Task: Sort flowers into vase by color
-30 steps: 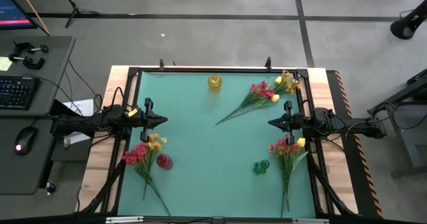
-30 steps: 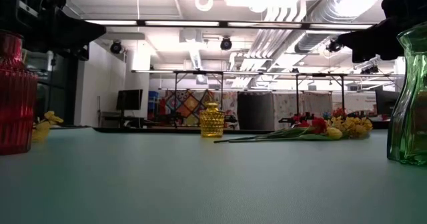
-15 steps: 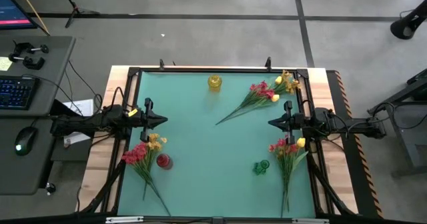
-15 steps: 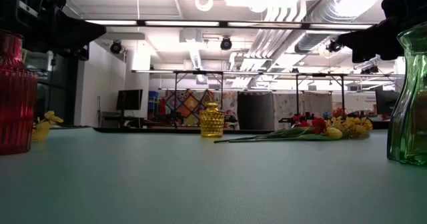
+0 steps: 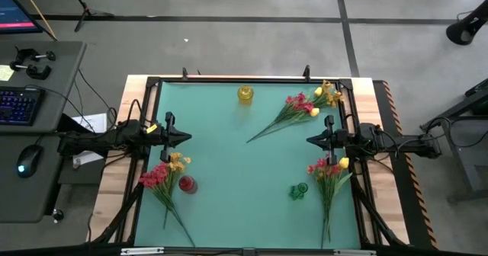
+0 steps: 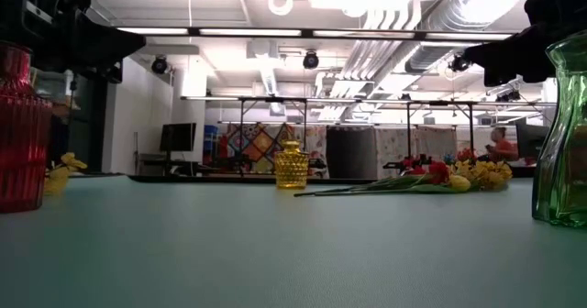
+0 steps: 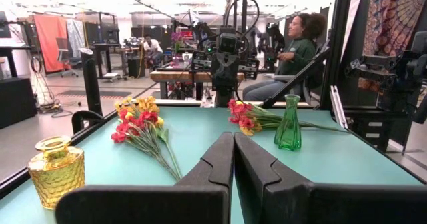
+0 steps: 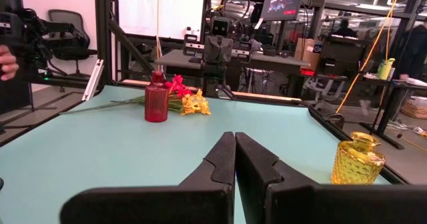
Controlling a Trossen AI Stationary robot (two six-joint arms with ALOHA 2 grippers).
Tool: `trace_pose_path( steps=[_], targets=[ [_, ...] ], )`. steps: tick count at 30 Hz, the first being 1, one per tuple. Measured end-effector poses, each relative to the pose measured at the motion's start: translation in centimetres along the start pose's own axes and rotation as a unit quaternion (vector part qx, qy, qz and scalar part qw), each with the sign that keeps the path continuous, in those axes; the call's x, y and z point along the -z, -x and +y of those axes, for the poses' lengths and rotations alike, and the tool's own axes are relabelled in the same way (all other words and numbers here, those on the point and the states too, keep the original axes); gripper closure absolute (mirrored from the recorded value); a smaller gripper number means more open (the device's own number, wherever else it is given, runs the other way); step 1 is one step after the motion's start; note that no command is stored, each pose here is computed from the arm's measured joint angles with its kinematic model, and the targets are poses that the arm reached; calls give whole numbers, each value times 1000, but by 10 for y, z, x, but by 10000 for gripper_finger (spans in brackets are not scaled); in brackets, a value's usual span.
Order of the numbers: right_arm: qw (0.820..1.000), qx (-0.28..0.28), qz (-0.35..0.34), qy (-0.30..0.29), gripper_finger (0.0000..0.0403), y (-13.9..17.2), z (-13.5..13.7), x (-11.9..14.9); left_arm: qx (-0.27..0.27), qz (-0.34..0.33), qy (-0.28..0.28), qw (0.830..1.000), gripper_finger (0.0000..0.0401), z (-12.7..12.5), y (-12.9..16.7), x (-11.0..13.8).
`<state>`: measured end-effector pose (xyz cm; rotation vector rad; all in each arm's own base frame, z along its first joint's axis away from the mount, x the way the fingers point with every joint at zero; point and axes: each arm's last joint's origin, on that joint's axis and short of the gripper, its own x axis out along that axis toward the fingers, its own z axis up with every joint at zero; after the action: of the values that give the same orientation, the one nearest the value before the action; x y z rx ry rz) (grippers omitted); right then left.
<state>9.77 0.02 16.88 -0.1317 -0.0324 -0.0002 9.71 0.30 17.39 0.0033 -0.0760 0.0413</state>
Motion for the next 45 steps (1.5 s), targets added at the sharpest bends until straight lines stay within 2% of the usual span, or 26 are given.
trace_pose_path(
  steps=[39, 45],
  targets=[
    [1000, 0, 0, 0, 402, 0, 0, 0, 0, 0, 2, 1000, 401, 0, 0, 0],
    [1000, 0, 0, 0, 402, 0, 0, 0, 0, -1, 34, 999, 401, 0, 0, 0]
  ],
)
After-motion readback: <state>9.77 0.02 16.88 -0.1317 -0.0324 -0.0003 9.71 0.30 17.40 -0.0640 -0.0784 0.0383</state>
